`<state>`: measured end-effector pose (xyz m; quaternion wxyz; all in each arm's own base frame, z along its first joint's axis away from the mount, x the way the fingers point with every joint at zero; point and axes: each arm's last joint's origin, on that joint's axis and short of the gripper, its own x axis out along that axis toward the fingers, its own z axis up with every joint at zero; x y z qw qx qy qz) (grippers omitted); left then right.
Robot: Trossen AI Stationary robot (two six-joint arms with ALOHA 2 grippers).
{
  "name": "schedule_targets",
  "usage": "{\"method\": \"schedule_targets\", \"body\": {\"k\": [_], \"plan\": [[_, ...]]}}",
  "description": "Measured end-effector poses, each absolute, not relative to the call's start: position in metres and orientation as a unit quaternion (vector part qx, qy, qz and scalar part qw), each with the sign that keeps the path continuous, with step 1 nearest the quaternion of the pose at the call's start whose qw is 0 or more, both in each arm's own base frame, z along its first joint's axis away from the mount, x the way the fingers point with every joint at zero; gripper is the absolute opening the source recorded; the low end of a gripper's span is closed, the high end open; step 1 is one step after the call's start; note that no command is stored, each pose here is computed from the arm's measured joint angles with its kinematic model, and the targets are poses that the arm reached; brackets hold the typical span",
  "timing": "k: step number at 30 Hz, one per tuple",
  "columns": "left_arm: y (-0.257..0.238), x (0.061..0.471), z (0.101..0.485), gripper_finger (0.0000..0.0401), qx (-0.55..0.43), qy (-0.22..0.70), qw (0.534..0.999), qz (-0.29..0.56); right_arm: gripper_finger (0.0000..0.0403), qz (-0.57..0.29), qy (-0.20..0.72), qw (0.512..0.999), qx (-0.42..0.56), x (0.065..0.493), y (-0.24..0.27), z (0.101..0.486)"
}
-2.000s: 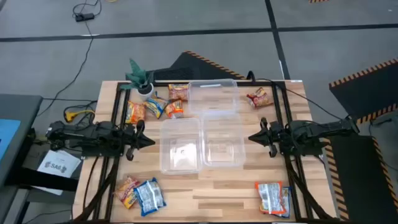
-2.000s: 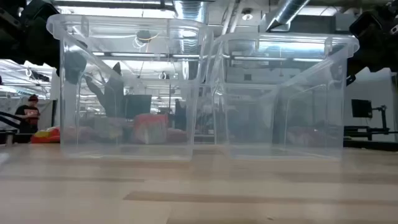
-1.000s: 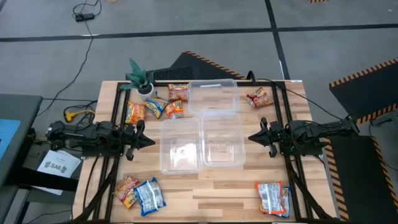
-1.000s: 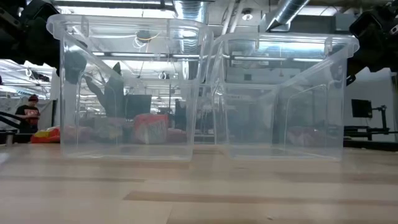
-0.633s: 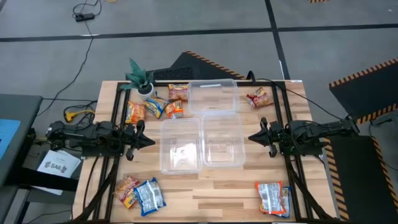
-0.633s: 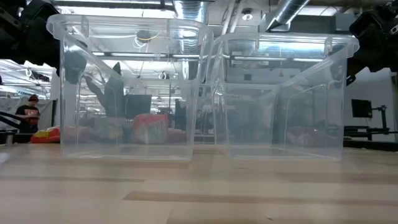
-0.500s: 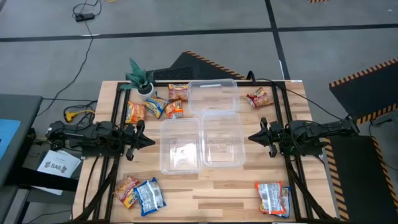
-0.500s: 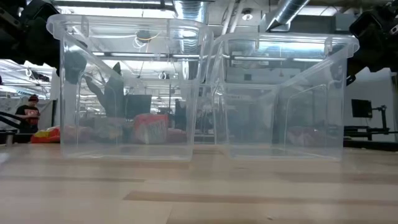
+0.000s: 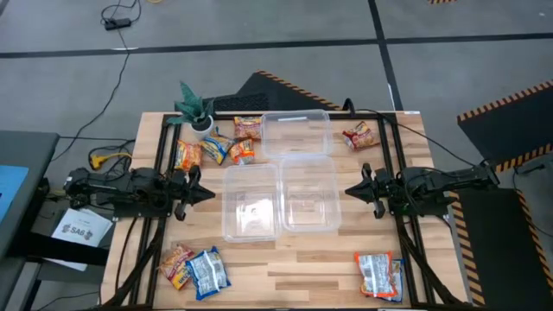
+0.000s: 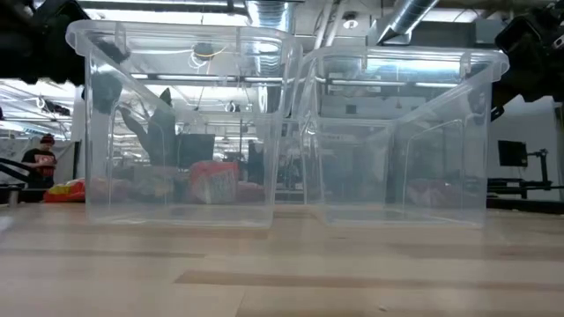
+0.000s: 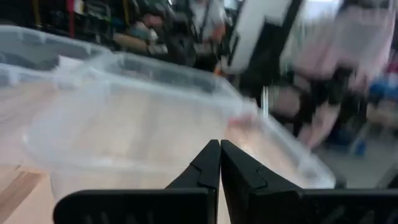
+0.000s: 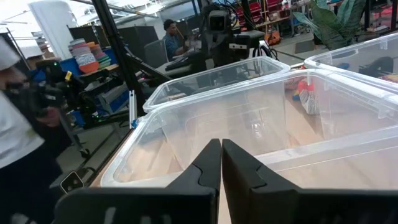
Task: Sort Maruchan noodles
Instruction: Put the top left orange noodle pack into the top transparent bin
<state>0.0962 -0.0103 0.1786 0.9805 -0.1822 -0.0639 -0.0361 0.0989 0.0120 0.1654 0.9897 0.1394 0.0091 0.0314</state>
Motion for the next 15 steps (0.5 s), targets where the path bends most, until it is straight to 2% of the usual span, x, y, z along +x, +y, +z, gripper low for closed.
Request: {"method": "schedule_targets", "body": {"k": [2, 4, 7, 11, 15], "plan": [[-0.008, 0.093, 0.192, 0.0, -0.279, -0.134, 0.95, -0.034, 0.0038, 0.031, 0.009, 0.99, 0.139, 0.099, 0.012, 0.165], [-0.004, 0.088, 0.205, 0.0, -0.38, -0.219, 0.898, -0.018, 0.0038, 0.031, 0.009, 0.99, 0.139, 0.099, 0.012, 0.165], [0.005, 0.079, 0.219, 0.0001, -0.437, -0.322, 0.836, 0.081, 0.0038, 0.031, 0.009, 0.99, 0.139, 0.099, 0.012, 0.165], [0.01, 0.076, 0.259, 0.002, -0.417, -0.291, 0.847, 0.156, 0.0038, 0.031, 0.009, 0.99, 0.139, 0.099, 0.012, 0.165], [0.016, 0.079, 0.294, 0.0074, -0.377, -0.117, 0.862, 0.317, 0.0038, 0.031, 0.008, 0.99, 0.14, 0.099, 0.012, 0.166]]}}
